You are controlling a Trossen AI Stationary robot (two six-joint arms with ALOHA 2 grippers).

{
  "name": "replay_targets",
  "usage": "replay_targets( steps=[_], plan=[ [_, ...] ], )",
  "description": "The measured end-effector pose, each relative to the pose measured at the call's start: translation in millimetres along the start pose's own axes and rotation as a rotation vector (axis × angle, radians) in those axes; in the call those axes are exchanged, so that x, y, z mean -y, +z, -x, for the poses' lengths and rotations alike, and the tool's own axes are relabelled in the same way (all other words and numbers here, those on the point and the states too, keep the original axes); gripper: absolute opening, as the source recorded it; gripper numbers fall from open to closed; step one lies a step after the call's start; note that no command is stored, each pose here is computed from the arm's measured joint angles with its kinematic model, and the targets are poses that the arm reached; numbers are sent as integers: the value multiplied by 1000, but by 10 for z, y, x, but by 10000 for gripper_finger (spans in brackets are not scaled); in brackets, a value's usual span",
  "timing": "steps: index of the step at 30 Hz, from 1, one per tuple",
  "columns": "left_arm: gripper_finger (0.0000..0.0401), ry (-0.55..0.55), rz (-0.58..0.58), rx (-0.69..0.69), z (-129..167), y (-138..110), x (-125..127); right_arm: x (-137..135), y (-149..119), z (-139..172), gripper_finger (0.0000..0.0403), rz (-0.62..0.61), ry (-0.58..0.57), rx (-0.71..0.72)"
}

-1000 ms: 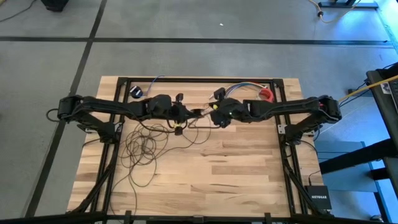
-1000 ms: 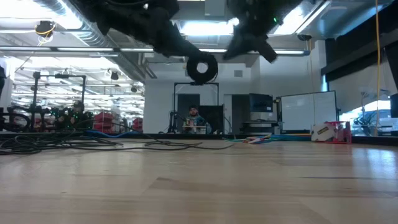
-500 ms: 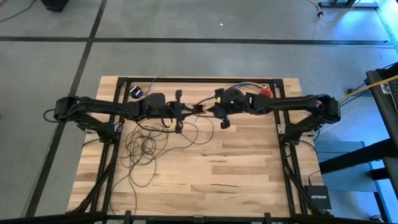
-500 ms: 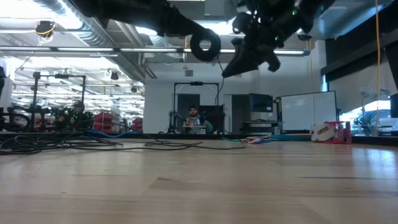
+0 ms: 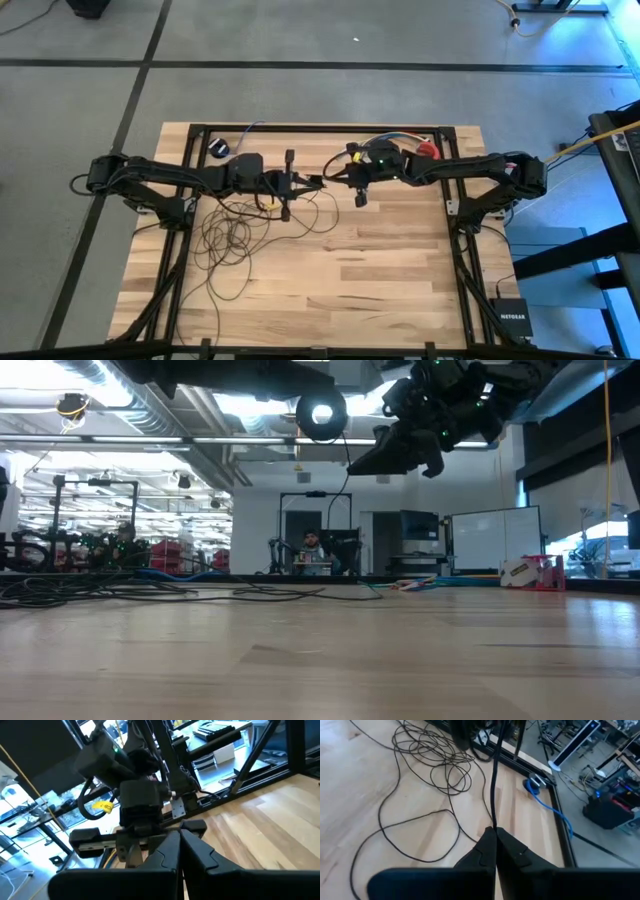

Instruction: Coiling cords

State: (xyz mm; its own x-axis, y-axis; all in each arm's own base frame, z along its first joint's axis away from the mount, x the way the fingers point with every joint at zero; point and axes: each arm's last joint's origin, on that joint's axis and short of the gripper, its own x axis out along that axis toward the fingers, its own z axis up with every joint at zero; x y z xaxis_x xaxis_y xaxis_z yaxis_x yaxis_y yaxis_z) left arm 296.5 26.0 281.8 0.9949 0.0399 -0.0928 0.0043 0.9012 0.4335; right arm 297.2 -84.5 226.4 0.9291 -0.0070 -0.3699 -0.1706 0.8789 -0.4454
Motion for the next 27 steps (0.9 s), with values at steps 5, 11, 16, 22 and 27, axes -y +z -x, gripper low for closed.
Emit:
replay_targets(
  steps=[5, 11, 16, 22, 27],
  plan=[
    [1, 0, 1, -3, 0, -3, 0, -1, -6, -1, 5, -83, -11, -15],
    [1, 1, 2, -10, -1, -10, 0, 12, -12, 3, 45, -115, -61, -45],
    [1, -5, 3, -22, -1, -21, 5, 57, 63, 123, 99, -111, -140, -92],
    [1, -3, -3, -19, -2, -19, 3, 97, 221, 342, 124, -137, -153, -85],
    [1, 9, -6, 6, -3, 4, -8, 71, 207, 336, 122, -167, -96, -82]
  ],
)
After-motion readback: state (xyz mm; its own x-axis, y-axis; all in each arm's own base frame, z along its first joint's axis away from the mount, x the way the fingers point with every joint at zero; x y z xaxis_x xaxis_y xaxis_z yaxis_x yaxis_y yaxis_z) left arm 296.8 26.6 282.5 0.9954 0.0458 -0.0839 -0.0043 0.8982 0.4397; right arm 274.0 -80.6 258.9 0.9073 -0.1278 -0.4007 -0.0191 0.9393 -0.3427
